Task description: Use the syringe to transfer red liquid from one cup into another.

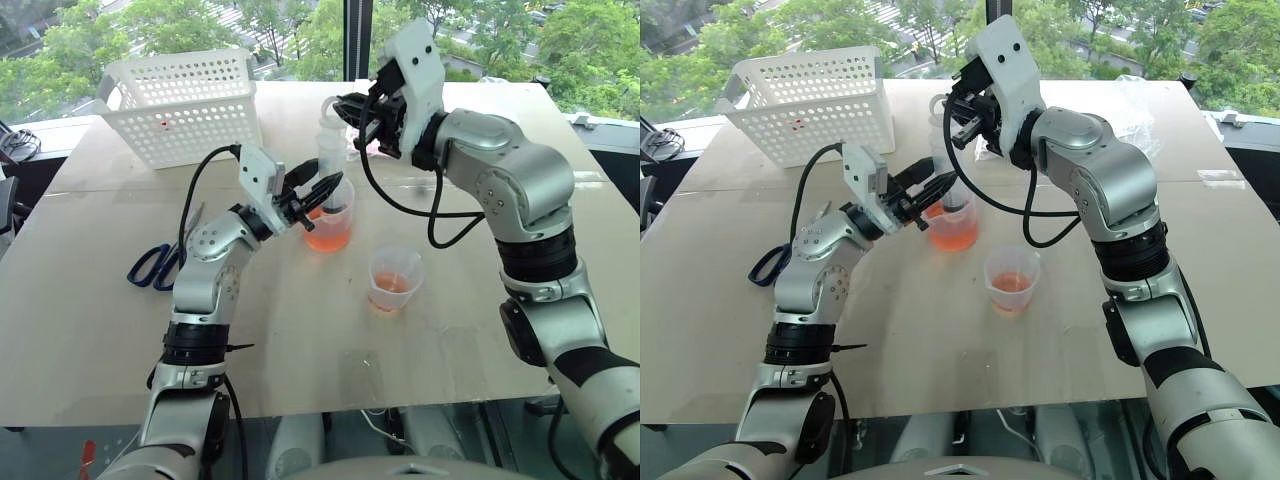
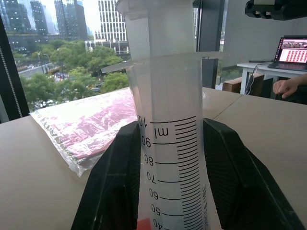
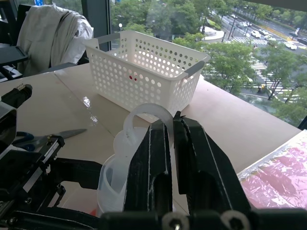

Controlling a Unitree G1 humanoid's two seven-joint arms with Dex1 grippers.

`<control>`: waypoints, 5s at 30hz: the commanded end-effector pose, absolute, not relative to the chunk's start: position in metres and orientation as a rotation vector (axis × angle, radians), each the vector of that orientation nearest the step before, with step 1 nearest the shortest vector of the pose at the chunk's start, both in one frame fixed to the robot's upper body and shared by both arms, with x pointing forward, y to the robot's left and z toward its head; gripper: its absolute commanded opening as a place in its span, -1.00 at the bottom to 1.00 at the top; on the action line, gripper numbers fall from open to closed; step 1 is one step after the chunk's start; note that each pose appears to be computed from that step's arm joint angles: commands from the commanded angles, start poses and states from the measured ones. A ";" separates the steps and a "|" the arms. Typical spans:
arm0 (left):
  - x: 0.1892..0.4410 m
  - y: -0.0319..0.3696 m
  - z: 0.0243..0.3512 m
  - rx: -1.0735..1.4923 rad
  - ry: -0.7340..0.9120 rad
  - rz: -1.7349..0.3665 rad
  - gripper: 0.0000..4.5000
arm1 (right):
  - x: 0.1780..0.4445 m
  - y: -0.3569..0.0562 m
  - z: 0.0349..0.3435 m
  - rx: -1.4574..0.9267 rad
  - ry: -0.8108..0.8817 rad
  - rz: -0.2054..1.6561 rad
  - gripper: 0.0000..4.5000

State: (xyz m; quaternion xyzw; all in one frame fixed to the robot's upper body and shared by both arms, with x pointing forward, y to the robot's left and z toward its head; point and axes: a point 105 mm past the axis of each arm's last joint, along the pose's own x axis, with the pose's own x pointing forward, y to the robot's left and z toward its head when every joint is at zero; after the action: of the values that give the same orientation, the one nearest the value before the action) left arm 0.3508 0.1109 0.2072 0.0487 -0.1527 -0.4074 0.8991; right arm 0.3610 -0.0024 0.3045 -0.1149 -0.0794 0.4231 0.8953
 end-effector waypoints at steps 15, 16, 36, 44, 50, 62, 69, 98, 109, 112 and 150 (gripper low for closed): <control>0.343 0.108 0.237 0.071 -0.436 -0.867 -0.41 | 0.328 -0.020 0.325 -0.218 -0.304 1.034 0.04; 0.344 0.110 0.239 0.054 -0.433 -0.859 -0.41 | 0.325 -0.024 0.325 -0.242 -0.337 1.045 0.04; 0.348 0.140 0.260 -0.033 -0.424 -0.826 -0.41 | 0.238 -0.148 0.240 -0.195 -0.074 1.175 0.92; 0.350 0.142 0.265 -0.041 -0.422 -0.836 -0.41 | 0.217 -0.164 0.237 -0.213 -0.059 1.119 0.97; 0.336 0.124 0.304 -0.219 -0.463 -0.997 -0.41 | 0.214 -0.171 0.241 -0.222 -0.061 1.036 0.97; 0.282 0.057 0.275 -0.167 -0.328 -1.432 -0.41 | 0.210 -0.179 0.249 -0.260 -0.048 0.951 0.97; 0.277 0.044 0.242 -0.056 -0.287 -1.515 -0.41 | 0.214 -0.178 0.254 -0.281 -0.038 0.886 0.97; 0.285 0.024 0.210 0.158 -0.381 -1.462 -0.41 | 0.234 -0.117 0.296 -0.164 -0.086 0.815 0.97; 0.276 0.020 0.211 0.136 -0.379 -1.520 -0.41 | 0.249 -0.115 0.301 -0.176 -0.106 0.729 -0.03; 0.275 0.019 0.211 0.132 -0.379 -1.524 -0.41 | 0.245 -0.112 0.301 -0.189 -0.099 0.750 -0.36; 0.266 0.015 0.228 0.011 -0.411 -1.510 -0.41 | 0.235 -0.071 0.228 -0.282 0.109 1.133 -0.98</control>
State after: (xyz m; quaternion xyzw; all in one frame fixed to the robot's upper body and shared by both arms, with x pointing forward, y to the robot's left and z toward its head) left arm 0.2877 0.0248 0.1837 0.0092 -0.0896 -0.6601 0.7457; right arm 0.2530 -0.0874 0.2564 -0.1297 -0.0003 0.4762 0.8697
